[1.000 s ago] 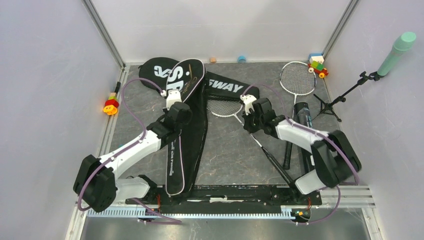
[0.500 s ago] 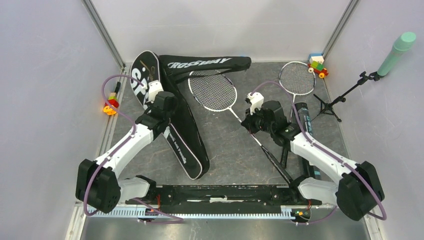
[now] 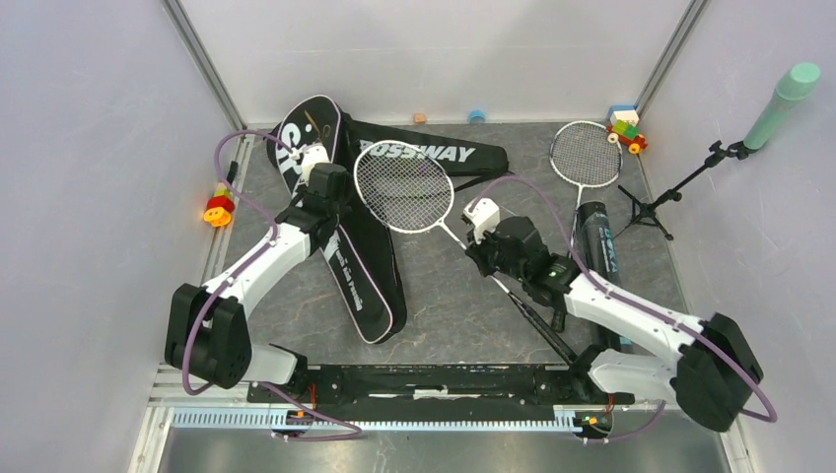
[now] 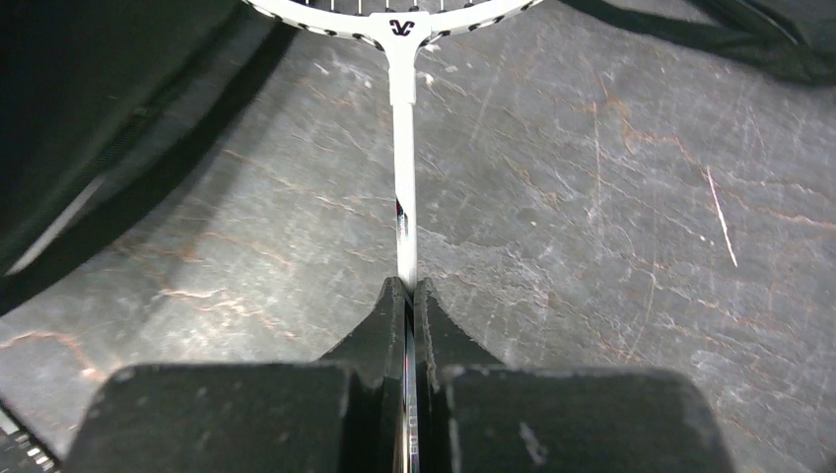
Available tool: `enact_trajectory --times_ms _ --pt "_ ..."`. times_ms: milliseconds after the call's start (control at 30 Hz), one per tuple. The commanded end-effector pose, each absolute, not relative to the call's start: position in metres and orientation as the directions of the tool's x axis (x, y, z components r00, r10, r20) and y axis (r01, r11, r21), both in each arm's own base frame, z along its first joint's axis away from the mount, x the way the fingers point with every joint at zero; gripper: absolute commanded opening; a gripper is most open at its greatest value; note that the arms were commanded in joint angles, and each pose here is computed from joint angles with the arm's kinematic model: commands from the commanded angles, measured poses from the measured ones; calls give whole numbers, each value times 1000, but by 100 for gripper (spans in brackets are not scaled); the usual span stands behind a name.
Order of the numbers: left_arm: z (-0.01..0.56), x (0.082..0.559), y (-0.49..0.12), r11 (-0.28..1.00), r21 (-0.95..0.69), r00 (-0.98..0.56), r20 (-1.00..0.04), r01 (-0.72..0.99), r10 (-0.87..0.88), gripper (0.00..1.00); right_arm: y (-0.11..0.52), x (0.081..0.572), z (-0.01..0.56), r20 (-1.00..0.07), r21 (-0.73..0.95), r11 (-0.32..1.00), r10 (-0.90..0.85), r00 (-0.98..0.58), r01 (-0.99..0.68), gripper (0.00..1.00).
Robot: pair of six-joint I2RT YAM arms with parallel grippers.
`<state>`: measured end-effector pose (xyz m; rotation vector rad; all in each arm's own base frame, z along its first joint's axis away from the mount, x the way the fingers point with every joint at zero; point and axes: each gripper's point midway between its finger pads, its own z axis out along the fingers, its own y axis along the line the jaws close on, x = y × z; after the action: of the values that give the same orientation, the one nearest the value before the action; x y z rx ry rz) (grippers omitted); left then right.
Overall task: Pack up the badminton gear
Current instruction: Place the racket in the racket bag.
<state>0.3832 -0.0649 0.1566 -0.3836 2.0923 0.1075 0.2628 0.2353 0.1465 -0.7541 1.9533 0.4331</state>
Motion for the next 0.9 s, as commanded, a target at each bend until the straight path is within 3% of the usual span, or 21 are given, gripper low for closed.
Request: enact_trajectory --times_ms 0,233,367,467,667,867 --pt "197 402 -78 956 -165 -377 -892 -242 -249 2 234 273 127 -818 -178 758 -468 -334 -627 0" --pt "185 405 -95 965 -192 -420 -872 -180 -251 2 265 265 101 -757 -252 681 -581 -298 -688 0" --pt "171 403 -128 962 -269 -471 -844 -42 -256 2 300 278 110 -807 -181 704 -506 -306 -686 0" --pt "156 390 -152 952 -302 -522 -819 41 -237 2 330 300 119 -854 -86 775 -381 -355 -626 0" --pt "143 331 -198 858 -465 -606 -754 221 -253 2 395 351 157 -929 140 777 -112 -353 -614 0" --pt "153 296 -220 722 -621 -627 -702 306 -338 2 413 383 188 -895 414 709 201 -399 -570 0"
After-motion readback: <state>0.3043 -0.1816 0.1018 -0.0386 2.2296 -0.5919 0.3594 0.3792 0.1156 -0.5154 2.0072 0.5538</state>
